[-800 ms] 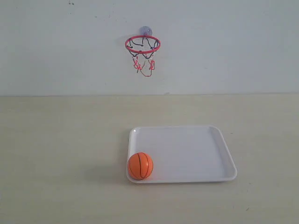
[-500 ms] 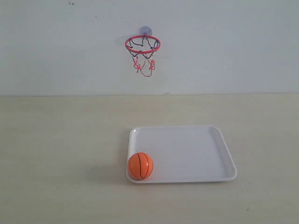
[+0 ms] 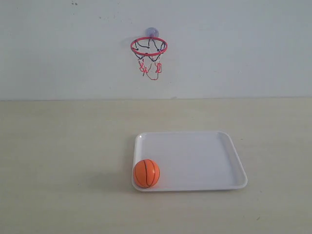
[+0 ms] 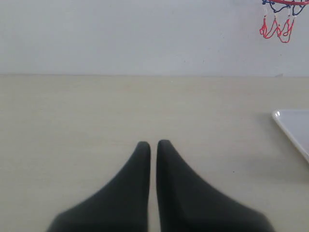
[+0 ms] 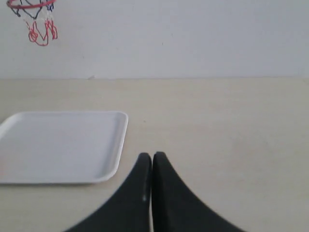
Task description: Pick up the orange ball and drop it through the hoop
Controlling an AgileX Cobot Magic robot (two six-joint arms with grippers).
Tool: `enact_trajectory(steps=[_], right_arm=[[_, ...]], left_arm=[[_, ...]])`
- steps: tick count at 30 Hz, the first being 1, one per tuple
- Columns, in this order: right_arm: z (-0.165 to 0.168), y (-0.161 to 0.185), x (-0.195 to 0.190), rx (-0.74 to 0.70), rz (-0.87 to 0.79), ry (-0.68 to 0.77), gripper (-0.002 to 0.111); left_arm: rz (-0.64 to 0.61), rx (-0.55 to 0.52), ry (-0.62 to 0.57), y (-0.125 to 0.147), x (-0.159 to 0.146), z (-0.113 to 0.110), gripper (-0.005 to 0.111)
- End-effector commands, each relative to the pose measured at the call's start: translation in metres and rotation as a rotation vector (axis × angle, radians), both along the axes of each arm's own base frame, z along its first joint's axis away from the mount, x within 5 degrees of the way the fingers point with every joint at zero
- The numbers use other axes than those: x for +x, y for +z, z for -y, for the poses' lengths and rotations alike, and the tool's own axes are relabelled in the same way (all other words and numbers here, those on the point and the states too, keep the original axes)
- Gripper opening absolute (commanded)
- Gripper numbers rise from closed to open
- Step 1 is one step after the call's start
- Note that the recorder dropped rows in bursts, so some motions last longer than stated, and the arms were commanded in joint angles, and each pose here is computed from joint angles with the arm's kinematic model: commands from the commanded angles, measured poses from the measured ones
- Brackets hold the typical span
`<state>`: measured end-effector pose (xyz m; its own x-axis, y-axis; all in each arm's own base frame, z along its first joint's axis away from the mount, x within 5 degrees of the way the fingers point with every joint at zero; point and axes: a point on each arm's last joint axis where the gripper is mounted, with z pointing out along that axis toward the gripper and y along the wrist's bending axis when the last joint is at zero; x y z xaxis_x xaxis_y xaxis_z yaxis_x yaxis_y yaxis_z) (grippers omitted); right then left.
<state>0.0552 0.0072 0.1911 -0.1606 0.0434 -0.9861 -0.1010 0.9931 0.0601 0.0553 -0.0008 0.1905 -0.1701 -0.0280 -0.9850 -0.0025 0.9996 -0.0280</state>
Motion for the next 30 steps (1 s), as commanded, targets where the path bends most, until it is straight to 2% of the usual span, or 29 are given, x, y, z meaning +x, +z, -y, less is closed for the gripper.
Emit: enact_trajectory(steps=[1,4,10,14,15,18,19,20,24,27,30], right_arm=[[0.001,0.011,0.001,-0.005,0.126,-0.014,0.0],[0.003,0.021,0.001,0.005,0.228,-0.028,0.0],[0.007,0.05,-0.006,0.037,0.558,-0.071,0.0],[0.011,0.073,-0.02,0.091,0.856,-0.107,0.0],[0.012,0.075,-0.022,0.111,0.881,-0.112,0.0],[0.015,0.08,-0.019,0.222,0.777,-0.119,0.0],[0.013,0.086,-0.018,0.202,0.721,-0.104,0.0],[0.009,0.091,-0.014,0.139,0.597,-0.08,0.0],[0.002,0.105,-0.001,-0.027,0.348,-0.021,0.0],[-0.002,0.105,0.016,-0.049,0.17,0.014,0.0],[-0.004,0.104,0.031,-0.005,0.1,0.013,0.0]], left_arm=[[0.004,-0.005,0.002,0.0,0.0,0.0,0.004],[0.004,-0.005,0.002,0.0,0.0,0.0,0.004],[0.004,-0.005,0.002,0.0,0.0,0.0,0.004],[0.004,-0.005,0.002,0.0,0.0,0.0,0.004],[0.004,-0.005,0.002,0.0,0.0,0.0,0.004],[0.004,-0.005,0.002,0.0,0.0,0.0,0.004],[0.004,-0.005,0.002,0.0,0.0,0.0,0.004],[0.004,-0.005,0.002,0.0,0.0,0.0,0.004],[0.004,-0.005,0.002,0.0,0.0,0.0,0.004],[0.004,-0.005,0.002,0.0,0.0,0.0,0.004],[0.004,-0.005,0.002,0.0,0.0,0.0,0.004]])
